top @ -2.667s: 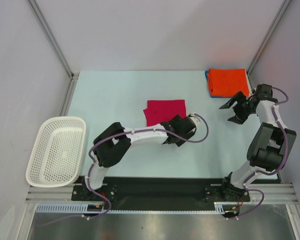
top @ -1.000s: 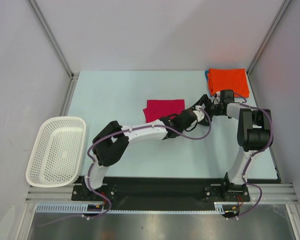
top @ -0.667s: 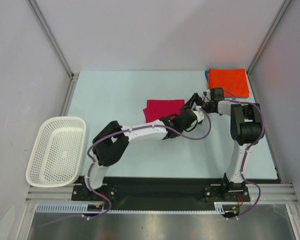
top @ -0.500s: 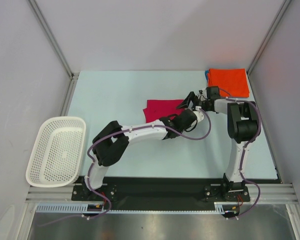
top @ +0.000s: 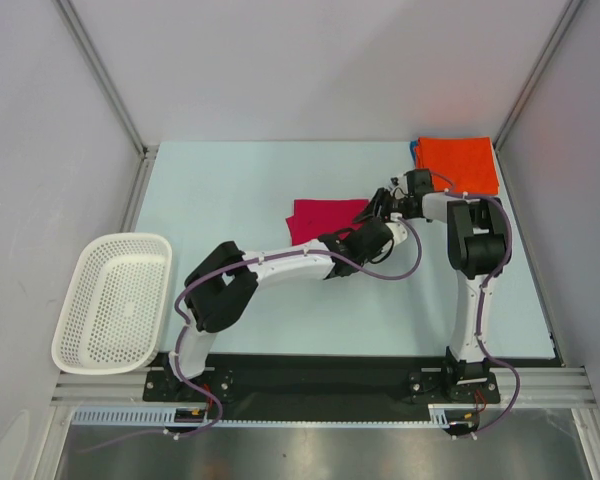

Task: Fold and stack the t-shirts
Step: Neatly place the folded tshirt to the corner

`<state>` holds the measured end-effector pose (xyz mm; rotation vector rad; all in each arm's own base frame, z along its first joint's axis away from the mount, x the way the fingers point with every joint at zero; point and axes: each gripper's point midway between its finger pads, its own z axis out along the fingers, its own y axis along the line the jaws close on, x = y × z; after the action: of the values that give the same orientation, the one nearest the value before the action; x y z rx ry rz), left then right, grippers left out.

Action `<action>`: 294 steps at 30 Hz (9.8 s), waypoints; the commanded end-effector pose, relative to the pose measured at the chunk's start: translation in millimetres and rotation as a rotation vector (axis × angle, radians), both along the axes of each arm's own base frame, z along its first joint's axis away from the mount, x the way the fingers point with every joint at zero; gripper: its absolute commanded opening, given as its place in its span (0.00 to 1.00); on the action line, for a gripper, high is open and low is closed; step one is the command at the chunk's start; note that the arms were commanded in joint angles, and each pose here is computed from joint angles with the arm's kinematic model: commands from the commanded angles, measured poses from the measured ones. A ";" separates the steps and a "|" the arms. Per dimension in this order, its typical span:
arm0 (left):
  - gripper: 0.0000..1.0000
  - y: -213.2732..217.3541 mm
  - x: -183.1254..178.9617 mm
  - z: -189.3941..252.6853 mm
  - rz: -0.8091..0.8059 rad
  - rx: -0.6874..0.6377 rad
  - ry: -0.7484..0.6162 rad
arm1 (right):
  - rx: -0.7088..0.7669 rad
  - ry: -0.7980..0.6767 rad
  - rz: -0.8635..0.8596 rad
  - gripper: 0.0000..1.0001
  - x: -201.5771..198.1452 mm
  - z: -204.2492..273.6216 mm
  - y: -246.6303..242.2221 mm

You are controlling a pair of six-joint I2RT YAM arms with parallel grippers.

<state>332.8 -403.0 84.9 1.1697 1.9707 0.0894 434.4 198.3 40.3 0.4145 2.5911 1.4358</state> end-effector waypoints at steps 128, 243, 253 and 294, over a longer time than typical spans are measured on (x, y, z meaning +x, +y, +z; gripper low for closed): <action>0.62 128.7 -128.3 66.1 0.278 -0.732 0.500 | -1.389 -0.829 -0.256 0.00 151.9 276.1 -193.8; 0.63 155.6 -112.0 66.3 0.331 -0.697 0.536 | -0.592 -0.564 -0.521 0.00 194.4 88.5 -249.8; 0.63 152.7 -108.2 61.3 0.337 -0.690 0.550 | -0.681 -0.538 -0.665 0.00 201.0 84.2 -340.4; 0.64 188.0 -138.6 98.9 0.366 -0.694 0.511 | -0.998 -0.391 -0.745 0.02 154.2 51.9 -435.3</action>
<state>192.6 -219.7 159.2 0.3929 2.3997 -0.7108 581.0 -226.8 80.8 0.7183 2.1143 0.0111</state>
